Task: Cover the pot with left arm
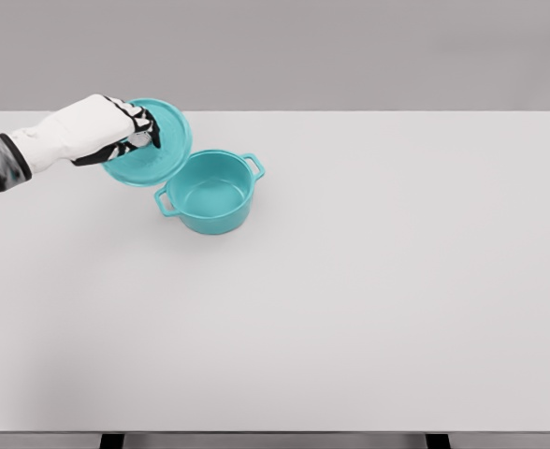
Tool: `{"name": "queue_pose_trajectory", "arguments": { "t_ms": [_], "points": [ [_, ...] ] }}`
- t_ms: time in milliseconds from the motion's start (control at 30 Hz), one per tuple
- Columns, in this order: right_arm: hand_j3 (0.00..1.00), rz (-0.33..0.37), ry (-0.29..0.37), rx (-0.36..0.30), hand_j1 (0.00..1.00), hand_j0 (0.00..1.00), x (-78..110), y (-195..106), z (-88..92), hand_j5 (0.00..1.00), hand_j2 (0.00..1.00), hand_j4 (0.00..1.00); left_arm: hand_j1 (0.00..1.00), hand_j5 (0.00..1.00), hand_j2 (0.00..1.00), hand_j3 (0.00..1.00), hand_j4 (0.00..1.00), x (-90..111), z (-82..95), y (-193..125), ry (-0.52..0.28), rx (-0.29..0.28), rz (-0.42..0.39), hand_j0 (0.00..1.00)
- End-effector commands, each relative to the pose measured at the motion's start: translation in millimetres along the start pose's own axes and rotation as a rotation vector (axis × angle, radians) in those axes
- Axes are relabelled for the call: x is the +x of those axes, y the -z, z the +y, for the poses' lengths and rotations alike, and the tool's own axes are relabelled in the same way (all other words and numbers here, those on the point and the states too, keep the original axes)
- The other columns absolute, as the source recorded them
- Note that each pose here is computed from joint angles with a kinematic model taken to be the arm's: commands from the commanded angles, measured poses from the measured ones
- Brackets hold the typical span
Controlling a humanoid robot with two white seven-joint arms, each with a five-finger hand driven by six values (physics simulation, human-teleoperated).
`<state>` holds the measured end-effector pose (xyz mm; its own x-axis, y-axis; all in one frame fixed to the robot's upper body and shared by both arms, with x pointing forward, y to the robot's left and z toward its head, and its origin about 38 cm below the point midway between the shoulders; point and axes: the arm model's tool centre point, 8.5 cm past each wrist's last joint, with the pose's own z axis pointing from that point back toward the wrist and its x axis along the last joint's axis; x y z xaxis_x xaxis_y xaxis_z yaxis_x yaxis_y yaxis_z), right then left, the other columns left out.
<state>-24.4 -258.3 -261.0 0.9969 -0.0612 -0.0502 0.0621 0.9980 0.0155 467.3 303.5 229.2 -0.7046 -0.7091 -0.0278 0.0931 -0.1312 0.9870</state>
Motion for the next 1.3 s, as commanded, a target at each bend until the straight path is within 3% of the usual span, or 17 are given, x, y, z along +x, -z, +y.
{"name": "queue_pose_trajectory", "arguments": {
  "t_ms": [0,733,1267],
  "points": [
    [1.00,0.000,0.000,0.000,1.00,1.00,0.1,0,0.0,1.00,1.00,1.00,0.46,0.46,0.46,0.46,0.46,10,-6.4,10,-0.015,-0.008,-0.031,0.46],
    [1.00,0.000,0.000,0.000,1.00,1.00,0.1,0,0.0,1.00,1.00,1.00,0.46,0.46,0.46,0.46,0.46,41,-17.8,44,-0.032,-0.028,-0.122,0.46],
    [1.00,0.000,0.000,0.000,1.00,1.00,0.1,0,0.0,1.00,1.00,1.00,0.47,0.47,0.47,0.47,0.47,54,-28.3,62,-0.028,-0.051,-0.142,0.47]
  ]
}}
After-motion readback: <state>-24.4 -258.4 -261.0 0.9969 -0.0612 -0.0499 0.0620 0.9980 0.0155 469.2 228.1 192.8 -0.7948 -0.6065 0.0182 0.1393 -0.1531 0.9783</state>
